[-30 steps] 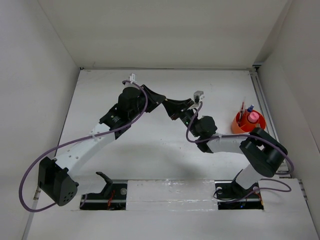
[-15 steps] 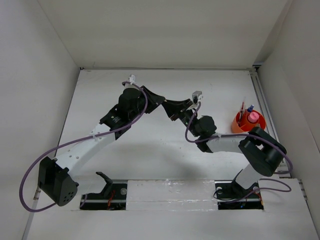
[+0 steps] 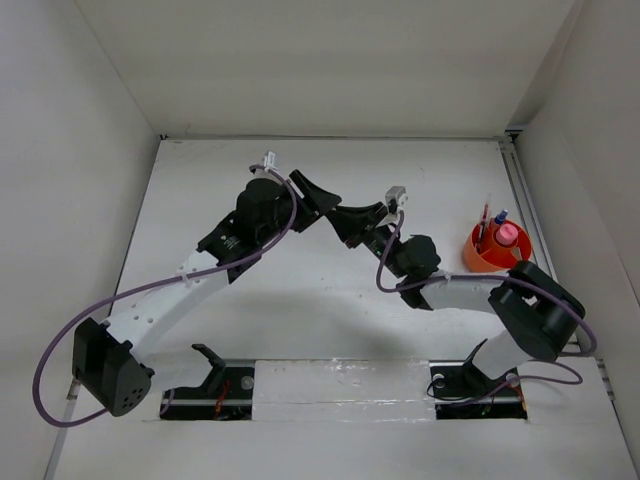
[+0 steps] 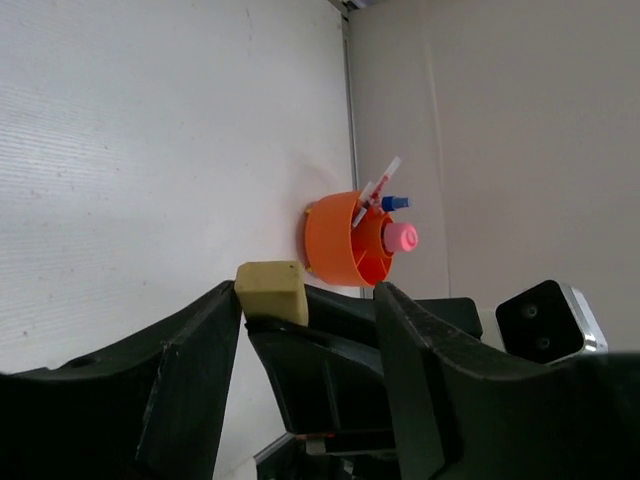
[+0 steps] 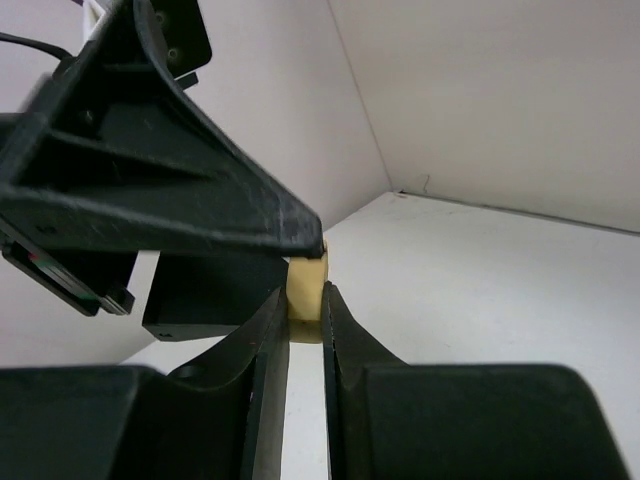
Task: Sort the stationery into containers
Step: Place the stationery in the storage box.
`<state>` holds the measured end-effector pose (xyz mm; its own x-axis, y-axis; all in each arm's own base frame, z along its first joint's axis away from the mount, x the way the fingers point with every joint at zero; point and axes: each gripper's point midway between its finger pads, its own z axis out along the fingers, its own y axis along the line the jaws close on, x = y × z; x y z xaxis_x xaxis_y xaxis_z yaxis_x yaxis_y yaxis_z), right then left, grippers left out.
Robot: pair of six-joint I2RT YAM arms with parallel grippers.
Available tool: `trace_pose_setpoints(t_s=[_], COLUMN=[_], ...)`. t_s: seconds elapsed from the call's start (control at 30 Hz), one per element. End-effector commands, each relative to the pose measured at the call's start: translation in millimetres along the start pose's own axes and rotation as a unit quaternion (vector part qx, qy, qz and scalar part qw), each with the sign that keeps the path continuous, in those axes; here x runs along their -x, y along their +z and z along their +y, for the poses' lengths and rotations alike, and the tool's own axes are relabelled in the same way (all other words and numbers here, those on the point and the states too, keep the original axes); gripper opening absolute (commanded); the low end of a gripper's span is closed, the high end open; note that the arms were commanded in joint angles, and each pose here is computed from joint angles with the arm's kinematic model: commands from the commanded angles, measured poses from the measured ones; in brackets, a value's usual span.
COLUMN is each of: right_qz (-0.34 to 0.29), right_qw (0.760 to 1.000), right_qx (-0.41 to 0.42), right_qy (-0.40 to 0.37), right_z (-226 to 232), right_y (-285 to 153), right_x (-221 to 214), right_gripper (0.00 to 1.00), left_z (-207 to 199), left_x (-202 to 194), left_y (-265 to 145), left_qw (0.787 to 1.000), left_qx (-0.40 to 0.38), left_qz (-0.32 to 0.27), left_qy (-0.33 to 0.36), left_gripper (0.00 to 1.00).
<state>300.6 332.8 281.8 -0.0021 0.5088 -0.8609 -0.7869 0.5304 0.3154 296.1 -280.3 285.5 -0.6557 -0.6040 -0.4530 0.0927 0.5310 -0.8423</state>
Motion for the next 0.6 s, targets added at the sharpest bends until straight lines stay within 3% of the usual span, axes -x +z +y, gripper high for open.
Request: trace_pose_setpoints(t_s=[0.0,0.1,0.13,0.3,0.33,0.43,0.47,0.53,0.57], right_qz=[-0.050,-0.029,-0.029,-0.020,0.013,0.035,0.096,0.092,0.127], right_qw=[0.998,0.999,0.999,0.998,0.998,0.993,0.984,0.977,0.957], right_qx=[0.036,0.017,0.006,-0.014,-0.030,-0.075,-0.122,-0.173,-0.246], right_qy=[-0.014,-0.027,-0.029,-0.055,-0.060,-0.079,-0.082,-0.083,-0.088], right_z=[18.7,11.6,5.6,-6.2,-15.5,-27.8,-44.2,-48.3,-70.8], right_y=[1.2,-0.2,-0.6,-11.6,-16.6,-25.5,-40.3,-58.7,-84.9], right_x=[30.9,25.8,28.3,45.9,35.5,60.7,42.4,70.5,62.1], right_gripper=[0.00,0.00,0.00,0.00,0.00,0.00,0.00,0.00,0.00], left_z=[-44.9,-40.8,-44.2,-33.3,-27.2,-1.5,4.5,31.9,42.4], left_x=[15.3,19.1,23.0,31.0,31.9,38.4,43.3,45.1,52.3], left_y=[-18.7,-21.2,-25.4,-27.0,-26.6,-30.2,-33.0,-36.3,-42.0], left_qw=[0.997,0.998,0.998,0.998,0.998,0.997,0.996,0.990,0.984], left_qx=[-0.069,-0.058,-0.060,-0.023,-0.010,0.044,0.059,0.117,0.148], left_qz=[-0.017,-0.028,-0.035,-0.052,-0.056,-0.054,-0.055,-0.041,-0.054], left_qy=[0.004,0.007,0.012,0.029,0.033,0.046,0.049,0.065,0.087], left_gripper=[0.52,0.65,0.76,1.00,1.00,1.00,1.00,1.00,1.00])
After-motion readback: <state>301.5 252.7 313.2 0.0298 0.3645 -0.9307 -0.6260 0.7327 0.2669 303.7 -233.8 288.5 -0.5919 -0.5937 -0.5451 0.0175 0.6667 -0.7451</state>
